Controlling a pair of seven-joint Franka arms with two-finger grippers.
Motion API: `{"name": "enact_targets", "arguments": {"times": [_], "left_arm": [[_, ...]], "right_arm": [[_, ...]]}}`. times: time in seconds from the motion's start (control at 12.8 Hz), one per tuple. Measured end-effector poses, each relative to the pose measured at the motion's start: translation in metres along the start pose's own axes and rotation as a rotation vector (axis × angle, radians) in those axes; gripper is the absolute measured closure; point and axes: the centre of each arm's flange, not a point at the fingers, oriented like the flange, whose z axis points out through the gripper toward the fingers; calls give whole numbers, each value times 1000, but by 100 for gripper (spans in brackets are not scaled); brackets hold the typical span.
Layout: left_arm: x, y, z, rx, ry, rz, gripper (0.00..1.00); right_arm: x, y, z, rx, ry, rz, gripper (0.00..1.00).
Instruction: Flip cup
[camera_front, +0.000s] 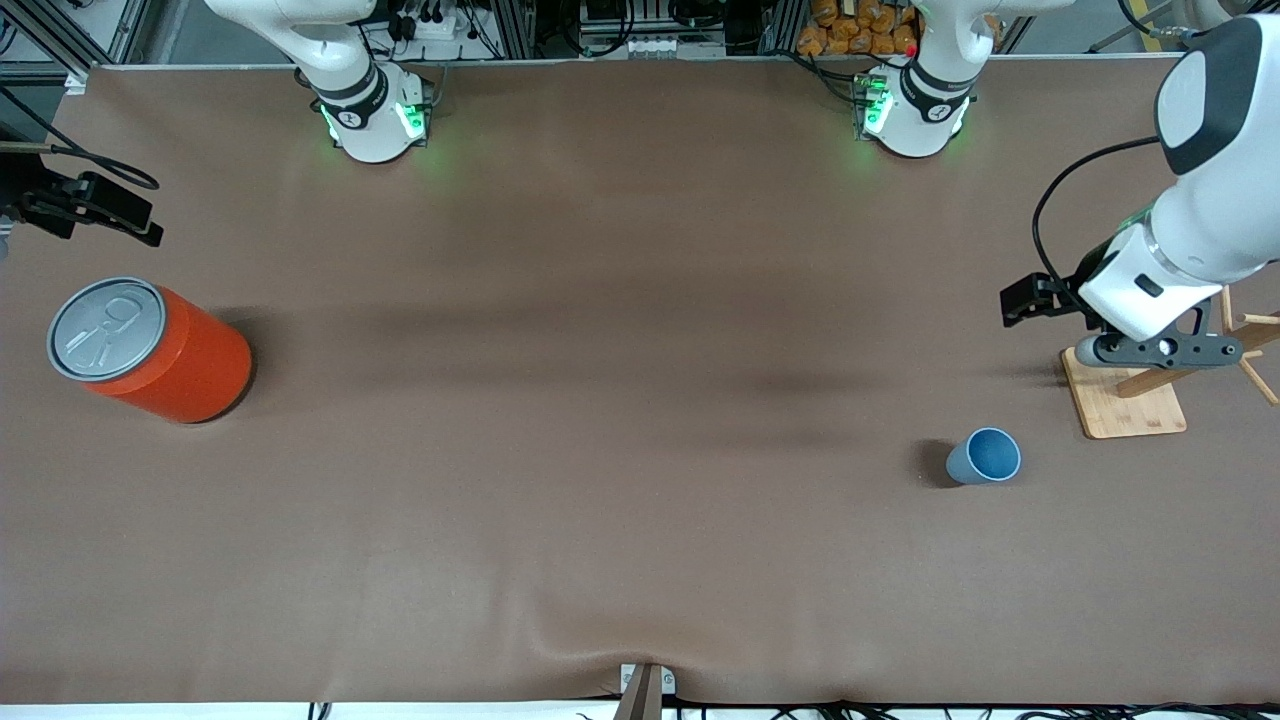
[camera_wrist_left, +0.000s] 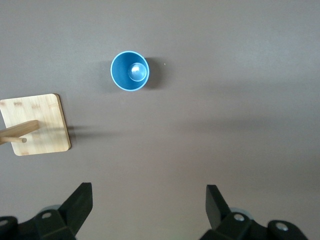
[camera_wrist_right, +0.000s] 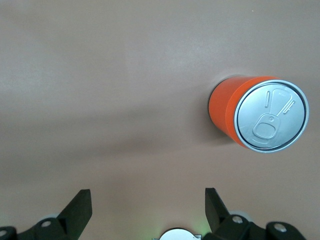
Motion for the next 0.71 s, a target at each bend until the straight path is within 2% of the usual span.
{"name": "enact_targets", "arguments": {"times": [0.31, 0.71], "left_arm": [[-24, 0, -40, 4, 12, 2, 0], [-46, -2, -74, 4, 67, -2, 0]], "right_arm": [[0, 0, 0, 0, 0, 0, 0], [-1, 1, 1, -1, -7, 1, 0]]}}
